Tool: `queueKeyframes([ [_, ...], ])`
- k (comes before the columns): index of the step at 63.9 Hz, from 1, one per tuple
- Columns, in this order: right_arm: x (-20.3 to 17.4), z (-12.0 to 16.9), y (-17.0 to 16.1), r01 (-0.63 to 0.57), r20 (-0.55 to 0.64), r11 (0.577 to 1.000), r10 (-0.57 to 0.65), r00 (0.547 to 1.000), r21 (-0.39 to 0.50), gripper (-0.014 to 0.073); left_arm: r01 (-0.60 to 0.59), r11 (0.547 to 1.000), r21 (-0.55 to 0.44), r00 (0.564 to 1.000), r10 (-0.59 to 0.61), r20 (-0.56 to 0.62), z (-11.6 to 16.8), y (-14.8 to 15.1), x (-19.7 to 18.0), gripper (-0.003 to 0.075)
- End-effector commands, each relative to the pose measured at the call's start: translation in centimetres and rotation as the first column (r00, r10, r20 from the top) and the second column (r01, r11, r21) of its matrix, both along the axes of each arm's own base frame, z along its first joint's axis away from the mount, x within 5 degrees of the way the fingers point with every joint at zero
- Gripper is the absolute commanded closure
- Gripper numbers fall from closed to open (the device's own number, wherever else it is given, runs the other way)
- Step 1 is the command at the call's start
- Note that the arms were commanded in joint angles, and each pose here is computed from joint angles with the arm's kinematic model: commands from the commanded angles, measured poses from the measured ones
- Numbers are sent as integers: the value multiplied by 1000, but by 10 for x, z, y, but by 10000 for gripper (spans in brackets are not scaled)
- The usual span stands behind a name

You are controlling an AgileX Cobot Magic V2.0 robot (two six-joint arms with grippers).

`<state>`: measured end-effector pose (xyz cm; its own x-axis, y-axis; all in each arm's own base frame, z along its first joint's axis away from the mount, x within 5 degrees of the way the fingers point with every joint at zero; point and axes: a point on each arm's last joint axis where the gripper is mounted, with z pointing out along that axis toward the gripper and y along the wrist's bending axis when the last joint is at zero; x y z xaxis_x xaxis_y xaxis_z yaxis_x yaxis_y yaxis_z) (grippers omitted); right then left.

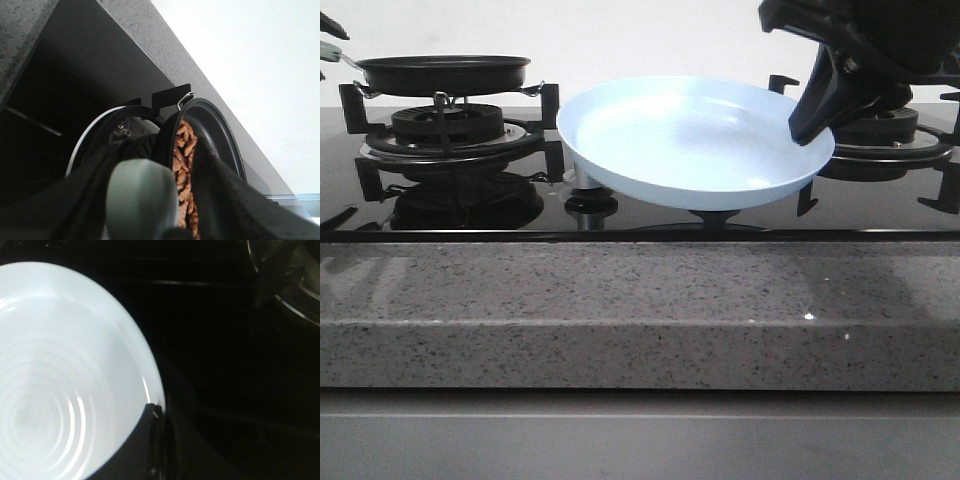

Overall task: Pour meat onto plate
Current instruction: 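Grasp the pale green pan handle with the left gripper and lift the pan, then tilt the pan over the held plate with the left gripper, pouring meat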

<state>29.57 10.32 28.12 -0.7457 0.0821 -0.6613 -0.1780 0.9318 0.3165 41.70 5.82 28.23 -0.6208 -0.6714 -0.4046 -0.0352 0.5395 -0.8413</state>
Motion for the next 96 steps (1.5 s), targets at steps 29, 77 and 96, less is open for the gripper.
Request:
queueKeyframes([
  [29, 2, 19, 0, 5, 87, 1000, -7, 996, 16, 663, 46, 995, -87, 989, -33, 142, 51, -10, -12, 672],
  [77, 2, 18, 0, 5, 86, 1000, -6, 996, 15, 663, 191, 977, 95, 869, -213, 447, 148, -67, -95, 673],
  [96, 2, 18, 0, 5, 86, 1000, -6, 996, 15, 663, 297, 917, 265, 747, -396, 534, 153, -124, -115, 673],
])
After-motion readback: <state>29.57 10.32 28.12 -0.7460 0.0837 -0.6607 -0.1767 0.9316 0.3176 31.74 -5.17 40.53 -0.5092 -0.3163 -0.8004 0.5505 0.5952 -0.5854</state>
